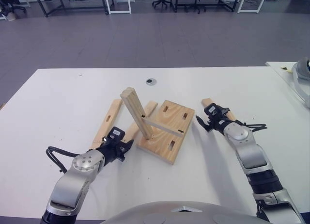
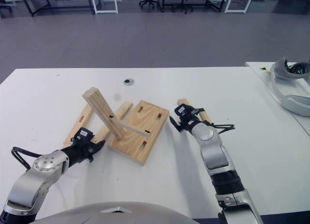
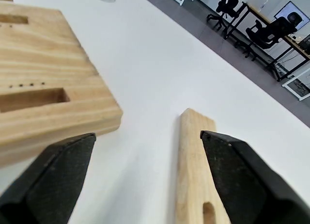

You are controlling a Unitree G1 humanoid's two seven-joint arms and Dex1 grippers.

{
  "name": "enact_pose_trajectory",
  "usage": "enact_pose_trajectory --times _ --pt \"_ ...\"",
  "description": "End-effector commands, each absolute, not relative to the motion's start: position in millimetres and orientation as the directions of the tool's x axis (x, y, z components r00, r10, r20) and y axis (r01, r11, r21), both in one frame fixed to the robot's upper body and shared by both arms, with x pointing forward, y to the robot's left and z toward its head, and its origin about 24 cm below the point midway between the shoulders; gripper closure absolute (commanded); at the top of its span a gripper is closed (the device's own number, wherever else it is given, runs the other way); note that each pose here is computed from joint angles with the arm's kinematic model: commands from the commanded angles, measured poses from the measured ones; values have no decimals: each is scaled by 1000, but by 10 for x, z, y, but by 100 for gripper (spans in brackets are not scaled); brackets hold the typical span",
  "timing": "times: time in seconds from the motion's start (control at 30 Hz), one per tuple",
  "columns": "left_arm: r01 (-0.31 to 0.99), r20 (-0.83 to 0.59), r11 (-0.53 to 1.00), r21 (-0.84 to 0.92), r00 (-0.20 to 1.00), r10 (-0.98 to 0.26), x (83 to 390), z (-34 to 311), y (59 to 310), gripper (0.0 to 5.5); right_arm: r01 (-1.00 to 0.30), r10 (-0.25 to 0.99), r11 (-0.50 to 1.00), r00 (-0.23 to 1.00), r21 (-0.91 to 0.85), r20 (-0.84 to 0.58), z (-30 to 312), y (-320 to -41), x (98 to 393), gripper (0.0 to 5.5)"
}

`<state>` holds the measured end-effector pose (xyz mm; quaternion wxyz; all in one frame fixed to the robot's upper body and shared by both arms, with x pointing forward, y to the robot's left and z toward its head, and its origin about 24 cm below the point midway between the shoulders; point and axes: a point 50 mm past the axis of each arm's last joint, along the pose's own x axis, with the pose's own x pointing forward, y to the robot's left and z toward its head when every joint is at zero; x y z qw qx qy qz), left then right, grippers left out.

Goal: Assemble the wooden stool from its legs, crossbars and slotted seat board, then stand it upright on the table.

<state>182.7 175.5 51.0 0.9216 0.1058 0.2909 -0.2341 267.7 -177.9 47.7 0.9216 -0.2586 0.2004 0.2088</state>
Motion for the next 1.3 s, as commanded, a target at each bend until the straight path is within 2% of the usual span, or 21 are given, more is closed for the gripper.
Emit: enact_pose_trajectory --times 0.03,0.17,0.33,0.43,0.53,0.63,0.67,0.73,0.8,0.87,0.93,1.1,1.3 --pt "463 -547 876 133 772 -325 1875 605 1790 342 -550 289 752 769 -362 -570 262 -1621 2722 146" --pt "381 -473 915 136 836 -278 1998 775 1868 342 -524 261 770 779 -364 -570 196 -1494 2956 146" --pt "426 -551 901 76 771 -318 1861 525 1713 342 -545 334 751 800 -373 -498 318 -1124 3398 146" --pt "359 -471 926 120 841 -265 2017 669 1824 342 -565 386 748 797 -348 -465 319 -949 3488 146" --pt "280 -358 945 172 911 -205 2197 895 1988 342 -491 345 792 851 -363 -396 354 -1026 3540 146" --pt "279 -233 934 223 946 -226 2374 1141 2079 342 -357 311 890 930 -284 -195 718 -1189 3689 146" --pt "282 -175 922 265 954 -241 2477 1284 2131 342 -348 334 914 937 -207 -99 962 -1225 3757 146" --pt "268 -68 894 358 963 -261 2668 1576 2248 342 -415 419 908 906 -61 63 1422 -1228 3834 146" --pt "240 14 865 440 962 -273 2808 1812 2350 342 -543 519 832 834 115 190 1788 -1157 3829 146" --pt "234 100 833 502 940 -325 2892 2055 2378 342 -692 607 650 721 313 335 2172 -1022 3756 146" --pt "263 154 802 537 904 -399 2929 2210 2305 342 -774 653 475 629 418 423 2407 -910 3663 146" --pt "393 223 743 542 785 -578 2873 2348 1926 342 -796 658 208 543 568 521 2631 -808 3536 146" --pt "490 191 675 551 714 -674 2759 2290 1708 342 -765 605 102 555 636 571 2769 -889 3534 146"
